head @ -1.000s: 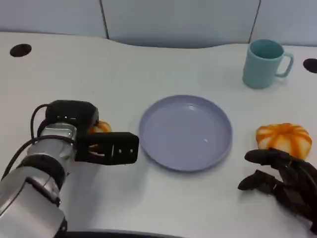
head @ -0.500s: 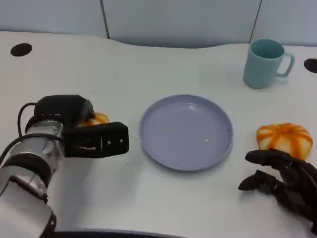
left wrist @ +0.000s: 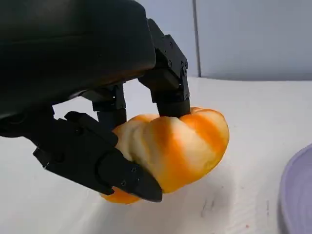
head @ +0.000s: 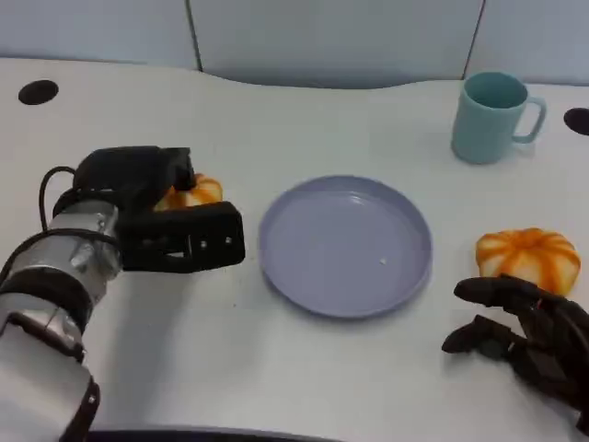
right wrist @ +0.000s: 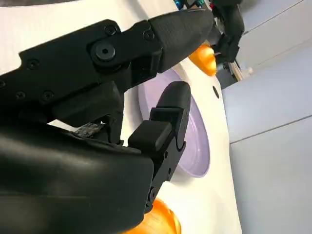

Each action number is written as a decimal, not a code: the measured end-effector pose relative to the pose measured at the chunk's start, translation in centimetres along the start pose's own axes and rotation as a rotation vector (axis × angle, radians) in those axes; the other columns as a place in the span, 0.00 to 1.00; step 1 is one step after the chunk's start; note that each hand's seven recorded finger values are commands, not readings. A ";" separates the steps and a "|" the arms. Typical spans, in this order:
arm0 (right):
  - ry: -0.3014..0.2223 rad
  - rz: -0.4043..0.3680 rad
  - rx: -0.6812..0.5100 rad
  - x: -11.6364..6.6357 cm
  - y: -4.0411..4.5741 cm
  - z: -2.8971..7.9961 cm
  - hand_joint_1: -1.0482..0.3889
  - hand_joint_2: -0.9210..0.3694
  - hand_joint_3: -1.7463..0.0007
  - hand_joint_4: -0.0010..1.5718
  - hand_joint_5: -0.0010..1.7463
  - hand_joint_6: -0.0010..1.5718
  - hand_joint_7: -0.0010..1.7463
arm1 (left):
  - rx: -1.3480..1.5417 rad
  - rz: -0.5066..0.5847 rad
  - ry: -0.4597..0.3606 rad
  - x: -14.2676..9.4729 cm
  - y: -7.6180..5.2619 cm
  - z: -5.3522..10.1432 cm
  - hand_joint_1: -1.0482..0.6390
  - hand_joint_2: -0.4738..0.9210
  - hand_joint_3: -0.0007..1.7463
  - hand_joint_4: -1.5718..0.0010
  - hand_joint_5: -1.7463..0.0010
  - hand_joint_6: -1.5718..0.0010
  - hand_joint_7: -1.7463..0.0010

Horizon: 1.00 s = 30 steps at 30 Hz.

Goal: Grasp the bread from the table and place it into the plate.

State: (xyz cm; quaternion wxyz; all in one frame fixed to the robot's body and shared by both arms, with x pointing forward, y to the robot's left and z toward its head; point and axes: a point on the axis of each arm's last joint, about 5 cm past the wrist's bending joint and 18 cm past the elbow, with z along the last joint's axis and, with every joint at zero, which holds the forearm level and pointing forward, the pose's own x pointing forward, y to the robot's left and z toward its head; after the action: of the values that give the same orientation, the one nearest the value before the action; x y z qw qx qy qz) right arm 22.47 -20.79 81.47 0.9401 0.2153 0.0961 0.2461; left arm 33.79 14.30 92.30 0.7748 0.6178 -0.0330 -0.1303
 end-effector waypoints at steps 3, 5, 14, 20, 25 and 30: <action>0.002 0.001 0.001 0.0 0.02 0.0 0.46 0.00 0.93 0.41 0.61 0.51 0.30 | -0.002 0.008 -0.017 0.2 0.3 0.3 0.47 0.98 0.17 0.50 0.00 0.62 0.00; 0.002 0.004 0.004 0.0 0.00 -0.1 0.46 0.00 0.93 0.41 0.61 0.52 0.30 | -0.002 0.020 -0.030 0.4 0.7 0.7 0.47 0.96 0.17 0.50 0.00 0.63 0.00; 0.004 0.003 0.007 0.1 0.03 -0.1 0.46 0.00 0.95 0.41 0.61 0.52 0.30 | -0.032 0.055 -0.146 1.2 1.7 2.8 0.49 0.82 0.47 0.48 0.00 0.61 0.00; 0.004 0.000 0.006 0.1 0.06 -0.1 0.46 0.00 0.96 0.41 0.60 0.52 0.30 | -0.045 0.059 -0.203 1.4 1.6 4.0 0.49 0.78 0.54 0.46 0.00 0.60 0.00; 0.004 0.004 0.009 0.2 0.08 -0.1 0.46 0.00 0.96 0.42 0.59 0.52 0.30 | -0.051 0.058 -0.277 1.6 1.6 5.7 0.49 0.76 0.58 0.44 0.00 0.58 0.00; 0.004 0.005 0.019 0.2 0.12 -0.1 0.46 0.00 0.96 0.43 0.59 0.52 0.30 | -0.048 0.051 -0.331 1.6 1.0 7.2 0.49 0.73 0.63 0.43 0.00 0.57 0.00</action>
State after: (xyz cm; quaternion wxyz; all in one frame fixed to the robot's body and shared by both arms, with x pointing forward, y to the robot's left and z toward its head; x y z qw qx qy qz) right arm 22.59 -20.52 81.38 0.9372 0.2240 0.0999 0.2479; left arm 34.00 7.31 94.78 0.7765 0.5681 -0.1727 -0.2110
